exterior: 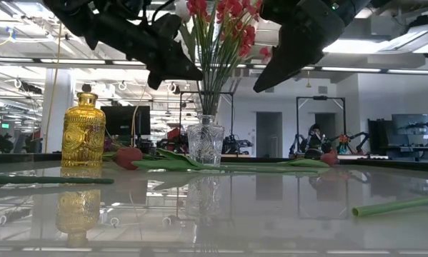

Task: Sort flowers into vase by color
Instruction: Put the left white tulip into the transparent vase, then put the white tulip into the transparent vase

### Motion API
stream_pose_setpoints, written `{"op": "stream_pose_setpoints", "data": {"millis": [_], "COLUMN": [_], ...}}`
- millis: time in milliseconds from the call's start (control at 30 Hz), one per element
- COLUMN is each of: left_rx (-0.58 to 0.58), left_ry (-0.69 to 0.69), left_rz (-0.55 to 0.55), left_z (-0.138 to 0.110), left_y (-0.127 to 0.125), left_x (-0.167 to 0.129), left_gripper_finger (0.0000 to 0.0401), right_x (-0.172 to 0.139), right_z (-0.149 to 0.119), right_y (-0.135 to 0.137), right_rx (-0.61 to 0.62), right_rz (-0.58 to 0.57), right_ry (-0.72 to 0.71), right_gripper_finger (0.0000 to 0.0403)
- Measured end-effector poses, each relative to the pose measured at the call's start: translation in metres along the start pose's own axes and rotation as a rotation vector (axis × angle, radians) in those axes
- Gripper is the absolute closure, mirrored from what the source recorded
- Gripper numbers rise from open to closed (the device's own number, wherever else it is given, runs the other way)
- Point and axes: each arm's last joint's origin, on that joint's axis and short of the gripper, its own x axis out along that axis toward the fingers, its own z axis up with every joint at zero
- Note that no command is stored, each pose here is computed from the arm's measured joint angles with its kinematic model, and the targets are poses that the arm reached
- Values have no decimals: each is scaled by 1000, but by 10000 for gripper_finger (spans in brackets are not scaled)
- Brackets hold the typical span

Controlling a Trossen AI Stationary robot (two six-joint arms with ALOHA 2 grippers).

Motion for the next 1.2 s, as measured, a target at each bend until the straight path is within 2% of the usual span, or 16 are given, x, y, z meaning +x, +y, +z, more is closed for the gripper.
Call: {"op": "stream_pose_setpoints", "data": {"millis": [200,400,600,767,867,933,1033,1200], "left_rx": [53,96,116,50,45,58,93,191], "left_ry": [-13,46,137,148,121,99,75,-71], "left_rz": [-10,7,-4,47,39,7,-35,-154], "left_z": [7,11,12,17,20,18,7,-7], "left_y": [-2,1,3,6,3,-1,-11,-31], "left_x": [-10,-30,-56,-82,-95,-99,-101,-101], "left_gripper_finger": [331,261,230,228,228,227,227,227], "right_x": [0,0,-5,-15,-18,-20,-22,-29], "right_z": [-1,-4,3,12,12,11,5,-10], "right_y": [0,2,3,5,9,13,24,49], "right_rx": [-4,-10,84,275,414,543,801,1163], "right_rz": [-1,29,69,162,197,195,175,123], "right_ry": [14,40,61,154,207,238,291,376], "right_gripper_finger": [148,148,148,148,148,148,148,148]}}
